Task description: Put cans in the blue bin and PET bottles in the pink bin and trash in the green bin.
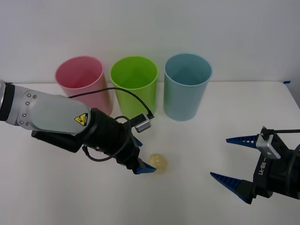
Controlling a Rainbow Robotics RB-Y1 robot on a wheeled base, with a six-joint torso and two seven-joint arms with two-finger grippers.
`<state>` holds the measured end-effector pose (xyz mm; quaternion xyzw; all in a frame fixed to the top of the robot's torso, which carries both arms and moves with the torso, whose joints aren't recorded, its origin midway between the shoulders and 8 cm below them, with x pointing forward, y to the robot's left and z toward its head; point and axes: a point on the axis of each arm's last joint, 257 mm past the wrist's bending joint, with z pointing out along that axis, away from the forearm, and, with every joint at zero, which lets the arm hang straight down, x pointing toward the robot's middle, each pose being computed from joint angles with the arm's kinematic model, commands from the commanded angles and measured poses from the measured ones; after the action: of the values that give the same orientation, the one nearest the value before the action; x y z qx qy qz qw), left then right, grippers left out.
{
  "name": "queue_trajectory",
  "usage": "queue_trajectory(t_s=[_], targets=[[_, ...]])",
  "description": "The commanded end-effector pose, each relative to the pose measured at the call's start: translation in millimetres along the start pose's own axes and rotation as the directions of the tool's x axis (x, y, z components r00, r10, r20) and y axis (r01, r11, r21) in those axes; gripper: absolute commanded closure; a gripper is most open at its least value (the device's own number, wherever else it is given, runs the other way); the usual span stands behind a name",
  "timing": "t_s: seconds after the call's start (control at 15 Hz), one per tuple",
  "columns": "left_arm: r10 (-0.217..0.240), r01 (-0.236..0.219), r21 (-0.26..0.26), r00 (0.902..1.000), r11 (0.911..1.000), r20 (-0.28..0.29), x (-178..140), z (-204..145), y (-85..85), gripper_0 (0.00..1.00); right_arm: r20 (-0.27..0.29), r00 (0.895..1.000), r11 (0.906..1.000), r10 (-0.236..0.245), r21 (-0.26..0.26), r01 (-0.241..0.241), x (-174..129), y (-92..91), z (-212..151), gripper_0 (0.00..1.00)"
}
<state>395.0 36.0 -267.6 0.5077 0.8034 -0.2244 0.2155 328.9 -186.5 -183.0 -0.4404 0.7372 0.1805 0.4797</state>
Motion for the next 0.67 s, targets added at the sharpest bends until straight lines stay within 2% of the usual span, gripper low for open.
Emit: queue_trajectory(t_s=[0.07, 0.27, 0.67], targets=[[0.013, -0.013, 0.005, 0.9999, 0.9999, -0.011, 1, 8, -2.0, 0.0, 0.0, 1.0, 1.0, 0.0, 0.0, 0.0, 0, 0.0, 0, 0.0], [0.035, -0.035, 0.0, 0.9991, 0.9994, -0.023, 3, 14, 1.0, 0.0, 0.0, 1.0, 1.0, 0.0, 0.0, 0.0, 0, 0.0, 0, 0.0], [0.044, -0.044, -0.013, 0.9988, 0.9989, -0.019, 5, 43, 7.9, 0.0, 0.0, 1.0, 1.0, 0.0, 0.0, 0.0, 0, 0.0, 0, 0.0]])
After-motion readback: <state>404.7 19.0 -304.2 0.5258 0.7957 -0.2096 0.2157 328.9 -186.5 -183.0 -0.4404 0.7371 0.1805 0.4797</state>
